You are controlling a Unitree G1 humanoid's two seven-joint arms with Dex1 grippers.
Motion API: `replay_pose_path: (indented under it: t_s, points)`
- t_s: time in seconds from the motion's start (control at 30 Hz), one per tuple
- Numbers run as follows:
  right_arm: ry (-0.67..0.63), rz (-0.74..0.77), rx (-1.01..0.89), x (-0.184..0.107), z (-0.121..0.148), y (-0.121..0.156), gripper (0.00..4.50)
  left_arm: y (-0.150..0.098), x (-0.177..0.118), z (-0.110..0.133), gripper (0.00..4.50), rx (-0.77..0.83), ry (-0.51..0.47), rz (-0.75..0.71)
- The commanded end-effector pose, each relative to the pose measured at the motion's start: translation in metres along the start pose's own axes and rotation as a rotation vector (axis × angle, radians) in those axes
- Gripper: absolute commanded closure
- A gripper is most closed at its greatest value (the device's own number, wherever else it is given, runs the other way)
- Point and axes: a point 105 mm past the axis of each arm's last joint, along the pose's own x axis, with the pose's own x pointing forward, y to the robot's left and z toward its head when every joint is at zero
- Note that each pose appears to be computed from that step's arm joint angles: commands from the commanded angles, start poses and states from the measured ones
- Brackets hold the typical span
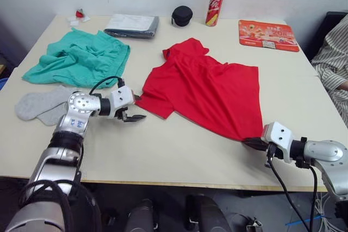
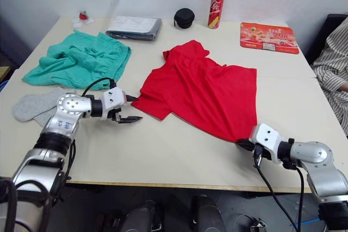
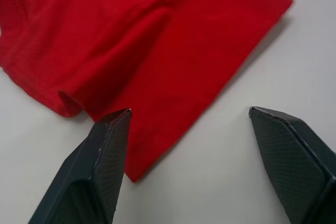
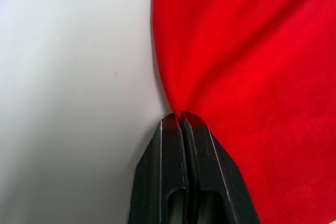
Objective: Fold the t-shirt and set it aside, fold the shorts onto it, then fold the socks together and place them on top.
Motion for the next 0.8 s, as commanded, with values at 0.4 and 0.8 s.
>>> replay_pose_path:
  t_s: [0.4, 0.8]
  points:
    - [-0.041, -0.057, 0.034, -0.006, 0.01, 0.003, 4.5, 0.002, 0.01, -0.012, 4.32, -0.073, 0.114, -0.092]
    - [-0.004, -0.025, 0.021, -0.019, 0.002, 0.009, 4.5, -0.047, -0.055, -0.015, 4.48, -0.154, -0.074, -0.307]
